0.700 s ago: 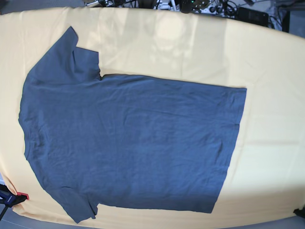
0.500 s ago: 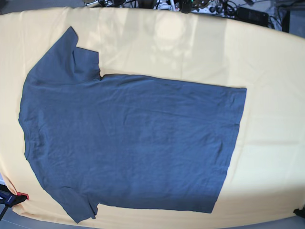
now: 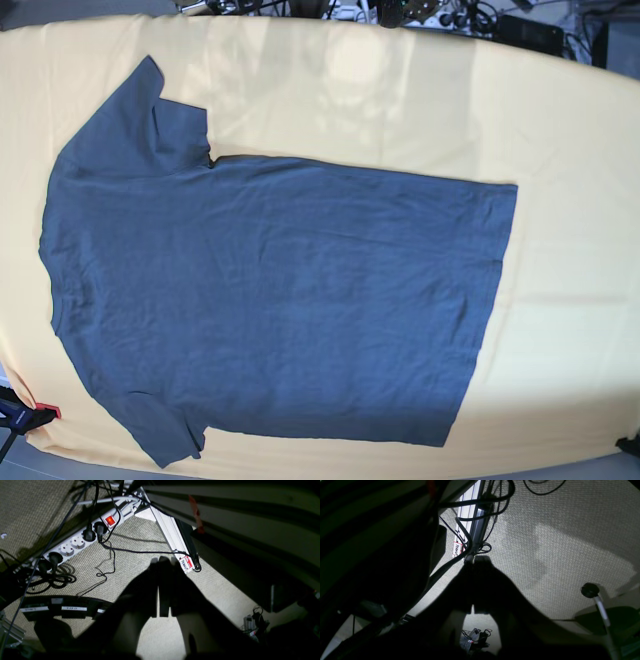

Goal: Fold the T-shirt properly

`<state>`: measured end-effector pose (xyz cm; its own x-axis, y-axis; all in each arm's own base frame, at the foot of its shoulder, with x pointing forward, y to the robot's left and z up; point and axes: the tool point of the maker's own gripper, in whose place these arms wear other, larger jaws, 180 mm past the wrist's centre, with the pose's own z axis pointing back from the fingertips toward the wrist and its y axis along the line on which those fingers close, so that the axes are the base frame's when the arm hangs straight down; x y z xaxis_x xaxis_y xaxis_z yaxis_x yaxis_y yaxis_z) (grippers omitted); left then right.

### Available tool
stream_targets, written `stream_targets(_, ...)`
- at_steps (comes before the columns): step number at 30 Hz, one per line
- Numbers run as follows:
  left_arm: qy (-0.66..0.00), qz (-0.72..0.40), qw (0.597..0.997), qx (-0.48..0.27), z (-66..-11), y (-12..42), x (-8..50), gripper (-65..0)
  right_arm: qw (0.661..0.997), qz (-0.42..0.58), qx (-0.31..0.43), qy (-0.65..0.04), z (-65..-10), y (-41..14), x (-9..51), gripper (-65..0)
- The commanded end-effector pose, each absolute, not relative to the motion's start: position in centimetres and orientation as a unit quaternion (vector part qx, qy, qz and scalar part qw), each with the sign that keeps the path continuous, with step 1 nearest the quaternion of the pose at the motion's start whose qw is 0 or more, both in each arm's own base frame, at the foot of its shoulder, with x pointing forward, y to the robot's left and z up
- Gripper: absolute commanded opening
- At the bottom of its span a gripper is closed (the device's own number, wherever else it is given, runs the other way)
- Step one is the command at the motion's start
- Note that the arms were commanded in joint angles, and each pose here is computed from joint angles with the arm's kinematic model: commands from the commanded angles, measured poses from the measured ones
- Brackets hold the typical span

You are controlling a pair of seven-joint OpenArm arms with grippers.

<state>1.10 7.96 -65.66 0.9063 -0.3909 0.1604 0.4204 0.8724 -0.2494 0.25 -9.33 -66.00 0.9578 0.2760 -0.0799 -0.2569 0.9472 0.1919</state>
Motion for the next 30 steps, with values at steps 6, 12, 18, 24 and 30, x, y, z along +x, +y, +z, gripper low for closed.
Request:
stream_targets(6,-0.058,-0.223,0.962,-0.149,-65.5,7.3,1.3,-65.0,0.988,0.133,0.076,0.027,-66.0,-10.3,3.2,-65.0)
stream_targets(12,-0.05,-0.224,0.962,-0.147,-65.6,7.5,1.1,-65.0,0.989,0.132,0.068,0.026,-66.0,-10.6,3.3,-65.0)
stream_targets(18,-0.047,-0.224,0.962,-0.146,-65.6,7.5,1.0,-65.0,0.989,0.132,0.067,0.027,-66.0,-10.6,3.3,-65.0)
stream_targets(24,-0.006,-0.231,0.963,-0.138,-65.8,8.2,-0.9,-65.0,0.985,0.153,0.061,0.052,-66.1,-11.2,1.2,-65.0)
stream_targets(30,0.026,-0.273,0.953,-0.132,-65.5,10.1,-5.2,-65.0,0.968,0.212,0.069,0.116,-65.7,-13.1,-6.6,-65.0)
